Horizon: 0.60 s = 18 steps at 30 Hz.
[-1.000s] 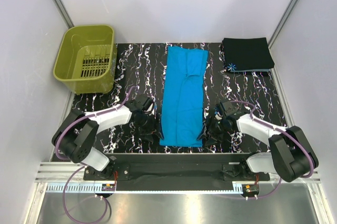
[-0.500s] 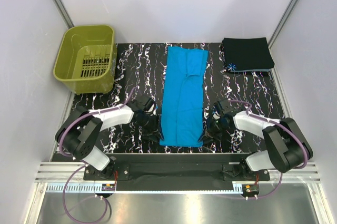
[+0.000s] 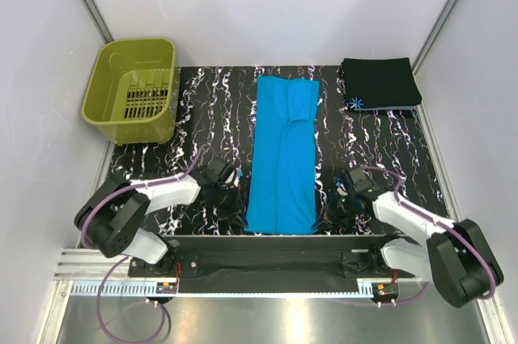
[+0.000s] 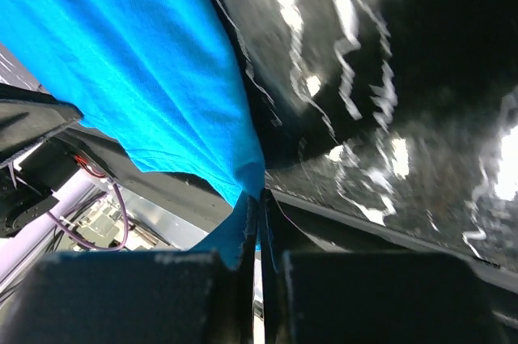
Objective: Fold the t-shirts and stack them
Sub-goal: Fold the tshirt
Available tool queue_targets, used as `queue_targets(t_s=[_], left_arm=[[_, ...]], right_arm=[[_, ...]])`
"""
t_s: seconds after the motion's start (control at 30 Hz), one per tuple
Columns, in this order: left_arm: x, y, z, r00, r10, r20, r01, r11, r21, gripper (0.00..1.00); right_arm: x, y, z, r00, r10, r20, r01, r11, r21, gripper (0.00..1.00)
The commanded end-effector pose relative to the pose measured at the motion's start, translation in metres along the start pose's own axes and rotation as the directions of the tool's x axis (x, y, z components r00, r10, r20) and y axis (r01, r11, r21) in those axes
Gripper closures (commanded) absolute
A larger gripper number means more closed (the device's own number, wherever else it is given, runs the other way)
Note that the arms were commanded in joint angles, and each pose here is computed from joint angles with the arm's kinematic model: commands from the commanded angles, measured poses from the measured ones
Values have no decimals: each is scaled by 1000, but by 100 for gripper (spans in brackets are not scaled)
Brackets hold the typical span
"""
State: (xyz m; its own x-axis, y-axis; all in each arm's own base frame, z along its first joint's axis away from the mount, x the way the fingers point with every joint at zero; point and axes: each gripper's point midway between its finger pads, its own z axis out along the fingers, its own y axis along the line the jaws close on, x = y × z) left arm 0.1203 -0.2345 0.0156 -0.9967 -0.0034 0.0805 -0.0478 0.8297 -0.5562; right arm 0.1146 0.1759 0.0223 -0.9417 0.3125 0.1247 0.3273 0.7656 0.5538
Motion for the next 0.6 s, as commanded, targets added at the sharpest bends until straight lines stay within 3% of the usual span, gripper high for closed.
queue_targets(t_s=[0.0, 0.23, 0.33, 0.43, 0.57], left_arm=[[18, 4, 3, 1000, -21, -18, 21, 1000, 5, 100], [38, -32, -2, 999, -4, -32, 7, 996, 90, 100], [32, -48, -15, 1000, 5, 12, -7, 992, 129, 100], [12, -63, -30, 997, 3, 83, -15, 990, 142, 100], [-36, -78, -49, 984, -36, 174, 8, 987, 160, 100]], right_arm=[[12, -7, -4, 999, 39, -5, -39, 999, 0, 100], [26, -2, -14, 997, 72, -10, -72, 995, -63, 100], [21, 9, -28, 998, 56, 26, -53, 995, -78, 100], [4, 29, -45, 995, -4, 103, 11, 997, -72, 100], [-31, 41, -43, 996, -41, 78, 39, 999, 30, 100]])
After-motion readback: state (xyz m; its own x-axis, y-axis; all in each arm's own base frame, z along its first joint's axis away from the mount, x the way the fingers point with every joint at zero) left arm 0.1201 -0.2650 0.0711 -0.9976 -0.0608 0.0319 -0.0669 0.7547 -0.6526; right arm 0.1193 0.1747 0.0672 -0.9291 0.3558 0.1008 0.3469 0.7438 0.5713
